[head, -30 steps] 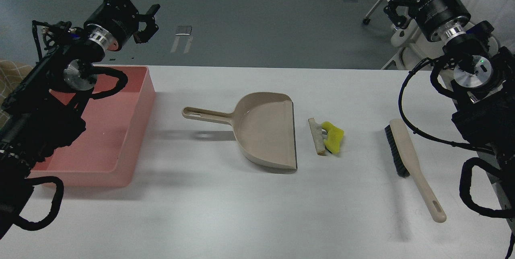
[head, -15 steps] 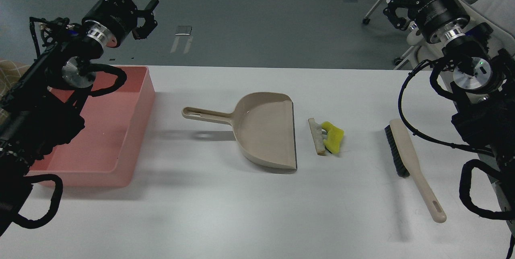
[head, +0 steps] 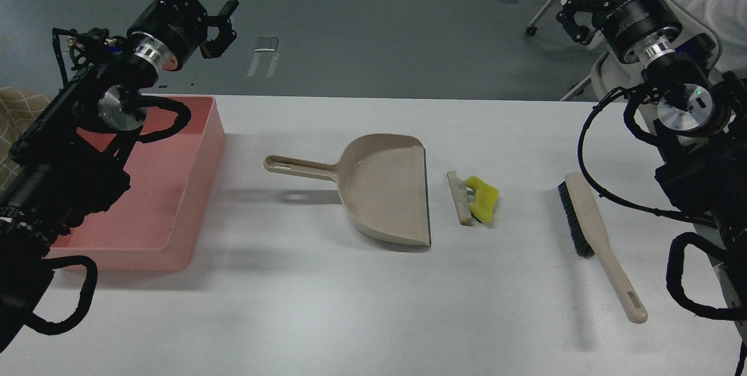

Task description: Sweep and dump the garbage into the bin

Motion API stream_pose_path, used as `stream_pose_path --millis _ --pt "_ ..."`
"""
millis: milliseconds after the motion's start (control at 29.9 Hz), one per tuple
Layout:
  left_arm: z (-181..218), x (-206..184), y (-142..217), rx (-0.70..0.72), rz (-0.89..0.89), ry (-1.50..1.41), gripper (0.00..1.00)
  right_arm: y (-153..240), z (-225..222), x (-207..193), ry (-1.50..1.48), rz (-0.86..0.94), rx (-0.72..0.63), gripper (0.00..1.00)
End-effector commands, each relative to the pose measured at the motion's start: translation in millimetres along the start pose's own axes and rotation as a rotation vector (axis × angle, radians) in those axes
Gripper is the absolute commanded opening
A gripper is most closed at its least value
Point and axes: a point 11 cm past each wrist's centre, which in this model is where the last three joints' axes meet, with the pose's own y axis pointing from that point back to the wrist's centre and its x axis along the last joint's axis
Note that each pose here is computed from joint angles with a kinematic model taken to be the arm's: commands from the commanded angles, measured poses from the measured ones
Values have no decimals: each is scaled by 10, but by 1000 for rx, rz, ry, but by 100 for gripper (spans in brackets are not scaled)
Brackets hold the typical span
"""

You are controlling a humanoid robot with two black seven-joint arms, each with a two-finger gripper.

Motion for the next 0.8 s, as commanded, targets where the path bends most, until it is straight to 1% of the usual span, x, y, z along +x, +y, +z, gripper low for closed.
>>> stream_pose_path --millis 0,201,334,401,535,568,602,668,769 --pt "-40 -23 5 15 -15 -4 98 13 33 12 -4 3 -4 100" --pt "-20 -142 -4 8 -45 -6 97 50 62 51 -7 11 -6 100" --pt "-77 -169 83 7 -63 -1 97 66 74 60 -10 12 -5 100" --pt "-140 -214 224 15 -92 -3 97 63 70 40 -9 5 -3 100" --pt "-204 -121 520 58 -97 -53 97 97 89 30 -7 -5 -3 100" --pt "-256 -106 657 79 -106 -64 97 108 101 23 -7 -9 -3 100" --pt "-287 -114 723 90 -114 -68 97 121 107 30 -7 -9 -4 100" --pt "-359 -140 972 123 -136 -87 97 159 147 45 -10 -9 -8 100" --pt "-452 -208 1172 151 -142 -87 97 197 187 68 -13 -5 -12 100"
